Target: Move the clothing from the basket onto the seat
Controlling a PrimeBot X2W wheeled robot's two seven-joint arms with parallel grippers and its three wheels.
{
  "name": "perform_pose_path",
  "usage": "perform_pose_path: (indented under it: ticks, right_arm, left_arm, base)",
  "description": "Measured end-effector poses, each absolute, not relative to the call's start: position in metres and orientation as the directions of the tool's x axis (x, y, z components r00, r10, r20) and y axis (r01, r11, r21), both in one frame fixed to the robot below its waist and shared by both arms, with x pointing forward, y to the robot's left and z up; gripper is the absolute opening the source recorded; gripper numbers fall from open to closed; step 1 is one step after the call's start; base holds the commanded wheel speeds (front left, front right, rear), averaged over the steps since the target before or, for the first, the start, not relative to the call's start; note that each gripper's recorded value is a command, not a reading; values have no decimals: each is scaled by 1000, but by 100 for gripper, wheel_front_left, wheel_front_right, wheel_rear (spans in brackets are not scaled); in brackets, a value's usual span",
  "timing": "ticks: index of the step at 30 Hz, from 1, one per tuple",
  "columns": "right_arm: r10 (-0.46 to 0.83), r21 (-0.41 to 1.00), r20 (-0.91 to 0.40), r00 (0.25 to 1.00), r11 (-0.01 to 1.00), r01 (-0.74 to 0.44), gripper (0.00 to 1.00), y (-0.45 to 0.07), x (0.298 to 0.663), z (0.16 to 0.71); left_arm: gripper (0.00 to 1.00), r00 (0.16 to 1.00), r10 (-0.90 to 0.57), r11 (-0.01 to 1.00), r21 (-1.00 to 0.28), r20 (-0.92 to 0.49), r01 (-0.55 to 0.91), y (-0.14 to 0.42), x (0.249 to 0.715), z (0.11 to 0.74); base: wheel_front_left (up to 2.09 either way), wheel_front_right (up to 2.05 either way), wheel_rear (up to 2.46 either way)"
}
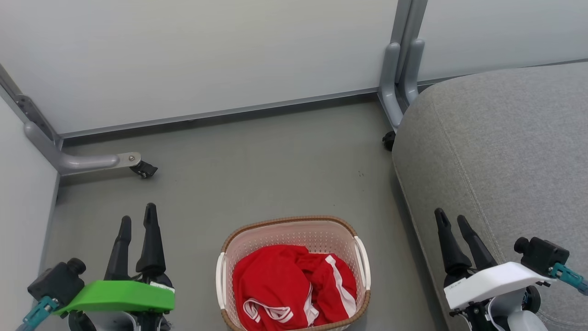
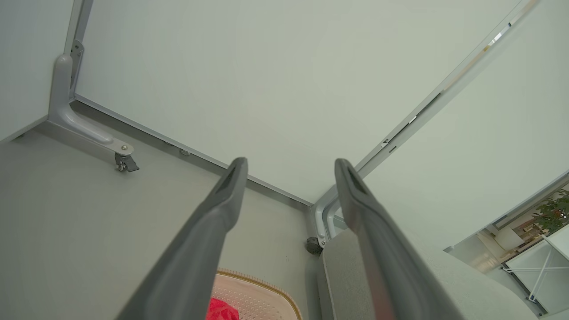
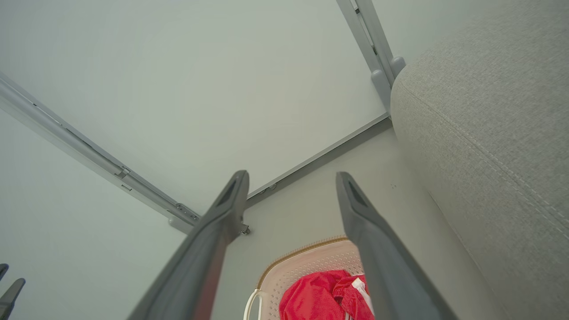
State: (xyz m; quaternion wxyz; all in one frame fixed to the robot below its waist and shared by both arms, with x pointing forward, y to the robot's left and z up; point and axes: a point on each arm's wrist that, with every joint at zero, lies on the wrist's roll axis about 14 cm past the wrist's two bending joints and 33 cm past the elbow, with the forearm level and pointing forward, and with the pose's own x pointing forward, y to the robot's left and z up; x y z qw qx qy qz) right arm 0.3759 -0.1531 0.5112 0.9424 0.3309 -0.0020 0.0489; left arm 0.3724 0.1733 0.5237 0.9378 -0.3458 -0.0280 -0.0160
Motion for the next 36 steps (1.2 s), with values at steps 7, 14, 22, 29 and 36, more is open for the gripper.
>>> perform_pose_path:
  ticks: [7,14,22,29,36]
  right_arm:
    - [106,559,47,993,821,-114,100,-148,372,512]
    - [123,499,70,990,855,-142,100,-143,369,517]
    - [150,415,89,985,893,-174,100,-136,366,520]
    - [166,347,104,981,918,-192,100,-132,365,523]
    - [176,290,122,977,935,-205,100,-130,363,527]
  left_arm:
    - [100,996,-26,807,-587,82,69,167,369,527]
    - [100,995,-42,851,-518,95,86,163,365,528]
    - [100,990,-61,893,-435,129,112,157,362,536]
    - [100,989,-71,915,-387,133,118,155,359,534]
    - [100,987,-82,932,-339,135,124,153,355,532]
  base:
    - [0,0,0]
    - [0,0,0]
    - [0,0,0]
    - [0,0,0]
    - [0,0,0]
